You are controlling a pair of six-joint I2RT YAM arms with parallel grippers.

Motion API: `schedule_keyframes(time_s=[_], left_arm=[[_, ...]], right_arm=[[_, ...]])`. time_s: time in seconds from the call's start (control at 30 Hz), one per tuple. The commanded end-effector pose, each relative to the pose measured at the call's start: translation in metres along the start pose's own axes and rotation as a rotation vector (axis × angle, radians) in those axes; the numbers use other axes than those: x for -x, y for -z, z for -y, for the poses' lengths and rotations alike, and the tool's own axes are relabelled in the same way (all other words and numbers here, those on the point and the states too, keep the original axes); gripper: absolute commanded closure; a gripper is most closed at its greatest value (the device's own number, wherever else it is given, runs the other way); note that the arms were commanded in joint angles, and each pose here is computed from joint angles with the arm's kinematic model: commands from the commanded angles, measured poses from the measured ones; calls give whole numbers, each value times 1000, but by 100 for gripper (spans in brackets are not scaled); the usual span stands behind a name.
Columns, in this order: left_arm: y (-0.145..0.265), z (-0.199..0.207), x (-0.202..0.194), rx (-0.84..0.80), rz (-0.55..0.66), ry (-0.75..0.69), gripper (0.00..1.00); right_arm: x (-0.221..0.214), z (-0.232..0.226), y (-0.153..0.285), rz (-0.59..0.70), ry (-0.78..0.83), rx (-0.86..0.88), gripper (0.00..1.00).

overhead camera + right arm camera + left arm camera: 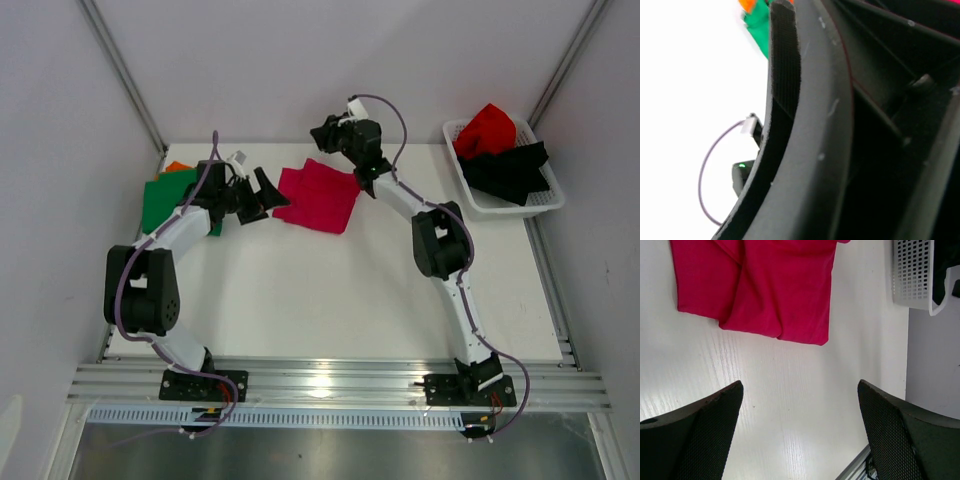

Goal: Fold and stack the t-shirts
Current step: Fold the long partially folded tshirt into a neat square

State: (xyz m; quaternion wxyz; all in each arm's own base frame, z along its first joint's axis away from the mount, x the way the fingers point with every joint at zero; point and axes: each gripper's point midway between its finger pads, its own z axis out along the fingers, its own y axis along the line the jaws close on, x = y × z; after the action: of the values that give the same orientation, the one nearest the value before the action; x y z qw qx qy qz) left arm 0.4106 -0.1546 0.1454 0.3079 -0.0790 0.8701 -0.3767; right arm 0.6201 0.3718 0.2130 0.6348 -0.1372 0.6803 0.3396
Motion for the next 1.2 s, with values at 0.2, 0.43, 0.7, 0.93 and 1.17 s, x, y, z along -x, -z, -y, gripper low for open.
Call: schedule_keyframes(time_s=[0.2,0.43,0.7,0.93,1.17], left_arm=[[-9,5,-7,-37,0,-20,3],[-13,0,-9,-24,-13,-23,3],[-9,1,-9,-13,-8,-30,3],[-4,1,-10,-7,-2,-38,3],[-5,-7,-17,13,-8,-38,3]], right_arm=[[10,-25,36,-80,-8,43,63],[-48,-79,69,-259,-90,88,63],[-102,-61,52,-344,-161,53,62],[-110,1,23,-345,-191,-33,62],[-97,67,7,-267,-209,-135,62]])
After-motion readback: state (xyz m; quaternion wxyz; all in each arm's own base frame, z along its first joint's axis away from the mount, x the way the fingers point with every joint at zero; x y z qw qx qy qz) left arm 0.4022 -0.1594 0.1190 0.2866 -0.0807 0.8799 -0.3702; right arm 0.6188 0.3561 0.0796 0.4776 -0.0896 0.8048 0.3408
